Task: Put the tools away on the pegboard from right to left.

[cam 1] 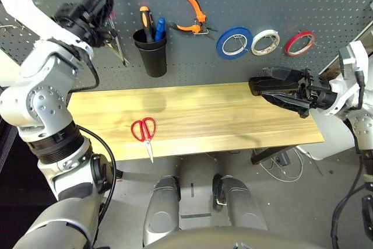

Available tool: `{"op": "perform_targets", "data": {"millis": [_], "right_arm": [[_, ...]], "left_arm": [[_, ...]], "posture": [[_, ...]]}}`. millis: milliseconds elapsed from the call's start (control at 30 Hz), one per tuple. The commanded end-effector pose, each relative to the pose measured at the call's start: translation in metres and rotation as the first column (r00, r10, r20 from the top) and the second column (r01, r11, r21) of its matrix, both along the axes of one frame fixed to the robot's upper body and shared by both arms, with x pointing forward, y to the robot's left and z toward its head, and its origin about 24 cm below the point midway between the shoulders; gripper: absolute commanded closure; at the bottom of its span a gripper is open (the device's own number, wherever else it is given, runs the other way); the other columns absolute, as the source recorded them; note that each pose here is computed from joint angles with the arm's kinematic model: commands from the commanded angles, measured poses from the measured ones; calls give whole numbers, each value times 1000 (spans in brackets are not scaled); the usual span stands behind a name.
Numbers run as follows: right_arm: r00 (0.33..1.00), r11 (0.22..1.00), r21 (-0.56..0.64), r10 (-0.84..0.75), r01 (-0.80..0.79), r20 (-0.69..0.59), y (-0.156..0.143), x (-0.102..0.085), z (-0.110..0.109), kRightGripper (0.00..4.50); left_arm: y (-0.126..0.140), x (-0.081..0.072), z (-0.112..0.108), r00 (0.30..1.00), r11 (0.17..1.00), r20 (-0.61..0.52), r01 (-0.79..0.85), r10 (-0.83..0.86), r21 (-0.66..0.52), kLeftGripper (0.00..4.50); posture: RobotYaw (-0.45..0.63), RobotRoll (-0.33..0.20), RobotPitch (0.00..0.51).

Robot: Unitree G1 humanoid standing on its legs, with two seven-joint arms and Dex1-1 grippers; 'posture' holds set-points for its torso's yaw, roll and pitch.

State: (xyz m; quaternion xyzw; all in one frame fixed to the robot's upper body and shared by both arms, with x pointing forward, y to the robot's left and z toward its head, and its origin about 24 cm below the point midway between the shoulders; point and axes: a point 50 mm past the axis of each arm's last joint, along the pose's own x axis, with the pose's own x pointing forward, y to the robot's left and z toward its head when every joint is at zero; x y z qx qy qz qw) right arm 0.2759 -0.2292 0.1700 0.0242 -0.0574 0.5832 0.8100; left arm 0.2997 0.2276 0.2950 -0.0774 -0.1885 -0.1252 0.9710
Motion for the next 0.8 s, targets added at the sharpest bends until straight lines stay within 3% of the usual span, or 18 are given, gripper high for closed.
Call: {"op": "perform_targets", "data": {"millis": [33, 400, 600, 800], "right_arm": [[999, 1000, 21, -3, 2, 42, -1, -1, 11, 0], [999, 999, 50, 3, -6, 45, 10, -3, 11, 0], [999, 998, 60, 0, -3, 44, 14, -5, 11, 0], [999, 997, 74, -20, 16, 49, 14, -11, 12, 0]], "left_arm": [[-2, 6, 9, 998, 999, 60, -7, 9, -37, 3627], [-27, 31, 21, 985, 988, 171, 12, 15, -156, 3627], [-43, 48, 2, 986, 992, 168, 27, -6, -124, 3627], [-44, 59, -18, 985, 1000, 172, -30, 31, -9, 3627]], "posture": [[28, 0, 68], [7, 0, 78], [-25, 0, 88], [-54, 0, 99]]}}
